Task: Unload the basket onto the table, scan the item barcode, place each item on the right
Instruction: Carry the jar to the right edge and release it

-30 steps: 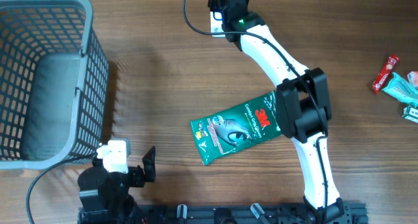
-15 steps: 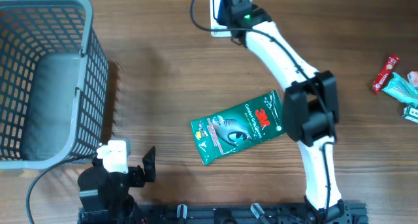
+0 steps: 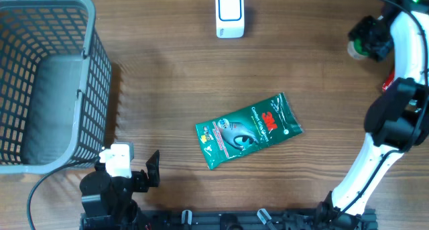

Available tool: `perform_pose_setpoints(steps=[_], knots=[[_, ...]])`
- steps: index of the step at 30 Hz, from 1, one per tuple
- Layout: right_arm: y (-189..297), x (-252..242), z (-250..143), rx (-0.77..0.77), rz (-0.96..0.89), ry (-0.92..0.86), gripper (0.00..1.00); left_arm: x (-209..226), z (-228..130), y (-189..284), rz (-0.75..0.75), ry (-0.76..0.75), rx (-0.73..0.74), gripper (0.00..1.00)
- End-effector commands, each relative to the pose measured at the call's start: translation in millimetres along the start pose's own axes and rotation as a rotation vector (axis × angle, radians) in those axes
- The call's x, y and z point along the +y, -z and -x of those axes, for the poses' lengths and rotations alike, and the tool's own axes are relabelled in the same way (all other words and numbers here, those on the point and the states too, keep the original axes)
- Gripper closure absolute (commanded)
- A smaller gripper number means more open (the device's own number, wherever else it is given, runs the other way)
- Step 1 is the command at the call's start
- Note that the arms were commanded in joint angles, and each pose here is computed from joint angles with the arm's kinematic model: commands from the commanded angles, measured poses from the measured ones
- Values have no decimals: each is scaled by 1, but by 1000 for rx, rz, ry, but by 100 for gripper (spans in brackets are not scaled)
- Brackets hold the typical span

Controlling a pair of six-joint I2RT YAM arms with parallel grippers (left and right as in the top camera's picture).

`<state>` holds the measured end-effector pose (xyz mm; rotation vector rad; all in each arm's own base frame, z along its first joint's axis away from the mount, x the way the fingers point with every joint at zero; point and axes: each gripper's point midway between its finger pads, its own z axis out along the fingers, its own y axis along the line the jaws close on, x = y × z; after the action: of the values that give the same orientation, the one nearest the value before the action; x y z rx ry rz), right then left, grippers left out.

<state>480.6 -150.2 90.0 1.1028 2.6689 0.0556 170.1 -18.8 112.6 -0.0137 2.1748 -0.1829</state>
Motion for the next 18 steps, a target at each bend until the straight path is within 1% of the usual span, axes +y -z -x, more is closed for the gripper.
perform_pose_setpoints(steps=[1,2,4,6,8,9,10,12,15,17,18], knots=[[-41,-46,25,-5,-52,-56,40,-1,-1,-1,-5,6,-2,0],[-54,-59,31,-10,-65,-80,39,-1,-1,-1,-5,6,-2,0],[-82,-83,34,21,-68,-128,40,-1,-1,-1,-5,6,-2,0],[-87,-90,38,13,-70,-143,39,-1,-1,-1,-5,6,-2,0],[-83,-90,45,-9,-63,-146,5,-1,-1,-1,-5,6,-2,0],[-76,-87,51,-22,-55,-145,1,-1,-1,-1,-5,6,-2,0],[-67,-79,55,-29,-25,-141,1,-1,-1,-1,-5,6,-2,0],[-34,-55,68,-56,72,-128,0,-1,-1,-1,-5,6,-2,0],[41,-30,89,-168,139,-98,1,-1,-1,-1,-5,6,-2,0],[88,-15,84,-210,174,-76,1,-1,-1,-1,-5,6,-2,0],[102,-7,76,-208,188,-64,0,-1,-1,-1,-5,6,-2,0]])
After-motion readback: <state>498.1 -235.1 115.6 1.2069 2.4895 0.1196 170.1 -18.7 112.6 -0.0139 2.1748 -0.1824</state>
